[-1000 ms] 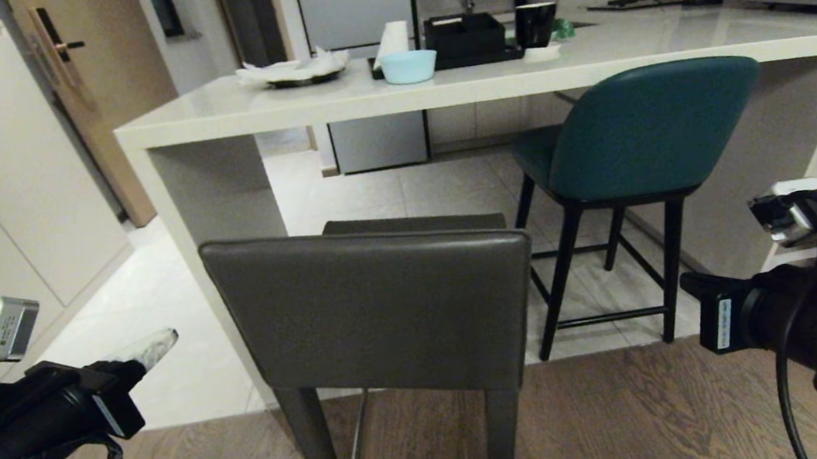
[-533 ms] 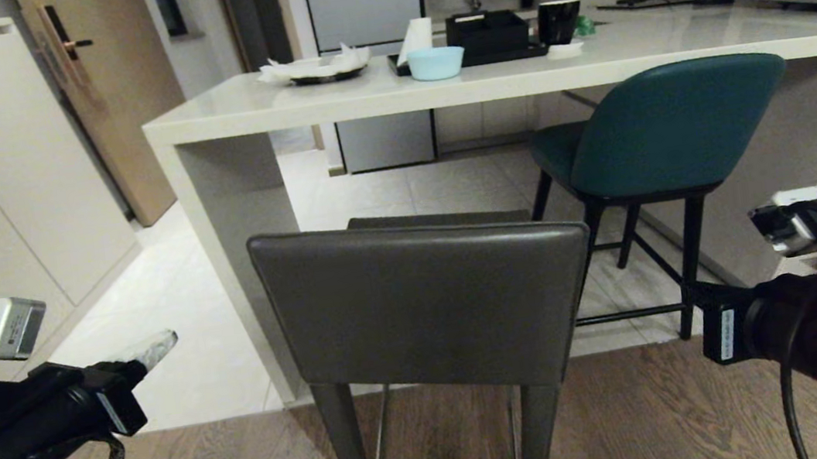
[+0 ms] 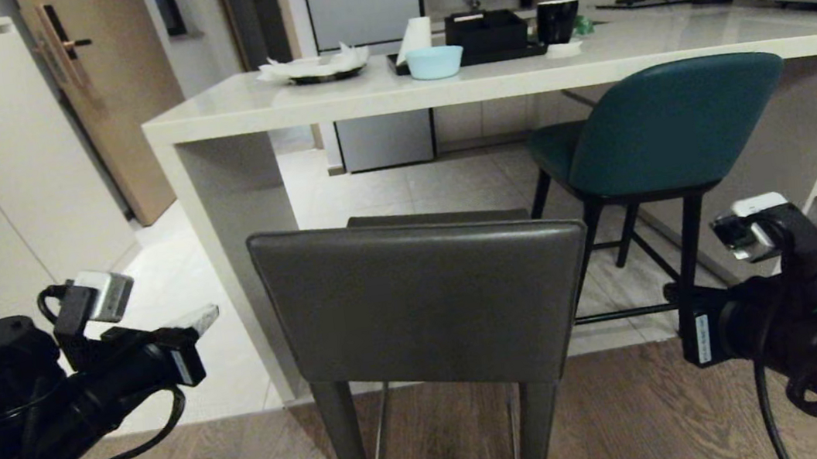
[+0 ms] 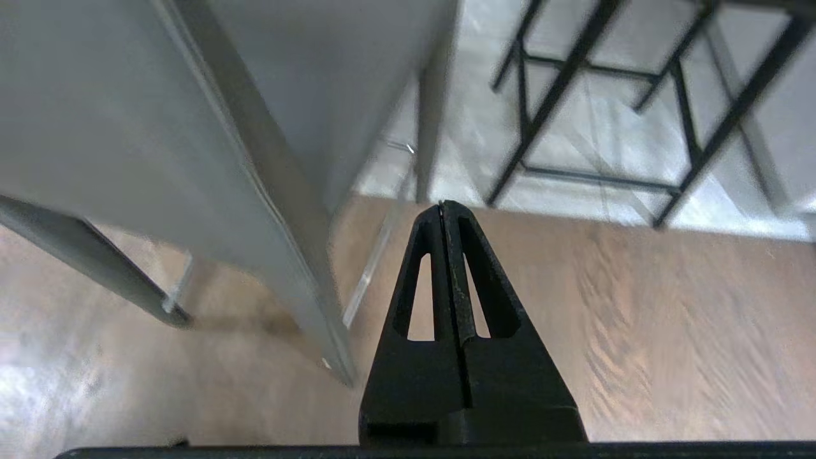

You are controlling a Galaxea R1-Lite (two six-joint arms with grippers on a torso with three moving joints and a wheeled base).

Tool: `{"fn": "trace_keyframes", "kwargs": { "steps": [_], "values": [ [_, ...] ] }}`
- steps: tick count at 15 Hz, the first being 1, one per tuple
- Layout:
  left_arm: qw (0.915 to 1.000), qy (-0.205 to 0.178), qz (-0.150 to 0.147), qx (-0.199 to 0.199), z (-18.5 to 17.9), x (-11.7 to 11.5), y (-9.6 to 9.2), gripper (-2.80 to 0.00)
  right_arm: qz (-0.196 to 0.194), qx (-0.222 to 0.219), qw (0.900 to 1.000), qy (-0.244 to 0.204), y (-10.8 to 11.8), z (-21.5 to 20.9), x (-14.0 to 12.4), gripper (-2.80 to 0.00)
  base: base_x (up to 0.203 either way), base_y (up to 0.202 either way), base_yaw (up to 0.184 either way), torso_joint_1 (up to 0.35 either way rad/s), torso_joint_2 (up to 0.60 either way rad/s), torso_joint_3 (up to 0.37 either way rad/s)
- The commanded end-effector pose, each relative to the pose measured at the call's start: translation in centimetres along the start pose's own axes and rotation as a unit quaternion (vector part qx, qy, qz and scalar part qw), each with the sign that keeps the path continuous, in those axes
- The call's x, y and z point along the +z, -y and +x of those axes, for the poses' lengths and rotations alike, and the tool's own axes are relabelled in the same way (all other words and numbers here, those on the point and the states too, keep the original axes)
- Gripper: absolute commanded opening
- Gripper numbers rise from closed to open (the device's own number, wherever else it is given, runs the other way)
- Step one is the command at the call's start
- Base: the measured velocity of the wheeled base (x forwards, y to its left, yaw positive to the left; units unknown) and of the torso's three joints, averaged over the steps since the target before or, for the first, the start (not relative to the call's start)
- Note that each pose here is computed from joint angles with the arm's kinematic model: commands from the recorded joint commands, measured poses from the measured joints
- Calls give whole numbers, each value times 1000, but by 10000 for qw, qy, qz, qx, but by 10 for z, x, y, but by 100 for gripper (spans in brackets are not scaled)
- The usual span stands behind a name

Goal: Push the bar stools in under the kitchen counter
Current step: Push the gray chair back under the dining table

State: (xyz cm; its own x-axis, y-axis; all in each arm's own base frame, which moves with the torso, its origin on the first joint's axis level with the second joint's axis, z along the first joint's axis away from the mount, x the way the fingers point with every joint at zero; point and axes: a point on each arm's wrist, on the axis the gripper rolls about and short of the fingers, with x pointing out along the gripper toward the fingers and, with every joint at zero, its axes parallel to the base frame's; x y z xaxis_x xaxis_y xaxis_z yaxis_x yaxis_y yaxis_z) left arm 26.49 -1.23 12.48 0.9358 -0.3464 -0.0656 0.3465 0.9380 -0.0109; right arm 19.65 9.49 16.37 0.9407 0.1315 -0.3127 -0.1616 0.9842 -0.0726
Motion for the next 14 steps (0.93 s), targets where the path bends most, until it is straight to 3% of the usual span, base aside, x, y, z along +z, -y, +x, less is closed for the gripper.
{"fn": "trace_keyframes", "kwargs": {
  "steps": [1,3,9,14],
  "values": [
    [9999,-94,-13,-38,25,-27,-1,-280,-40,16,10000,-78,-9,20,-1,-280,0,0,0,0,0,0],
    [10000,-72,-8,63,44,-40,-8,-280,-7,6,10000,31,-13,29,5,-280,0,0,0,0,0,0],
    [9995,233,110,198,83,-46,-28,-280,-1,-70,10000,53,-21,54,8,-280,0,0,0,0,0,0],
    [9996,201,110,193,125,-25,-37,-280,-41,-53,10000,-18,-24,59,5,-280,0,0,0,0,0,0]
  ]
}}
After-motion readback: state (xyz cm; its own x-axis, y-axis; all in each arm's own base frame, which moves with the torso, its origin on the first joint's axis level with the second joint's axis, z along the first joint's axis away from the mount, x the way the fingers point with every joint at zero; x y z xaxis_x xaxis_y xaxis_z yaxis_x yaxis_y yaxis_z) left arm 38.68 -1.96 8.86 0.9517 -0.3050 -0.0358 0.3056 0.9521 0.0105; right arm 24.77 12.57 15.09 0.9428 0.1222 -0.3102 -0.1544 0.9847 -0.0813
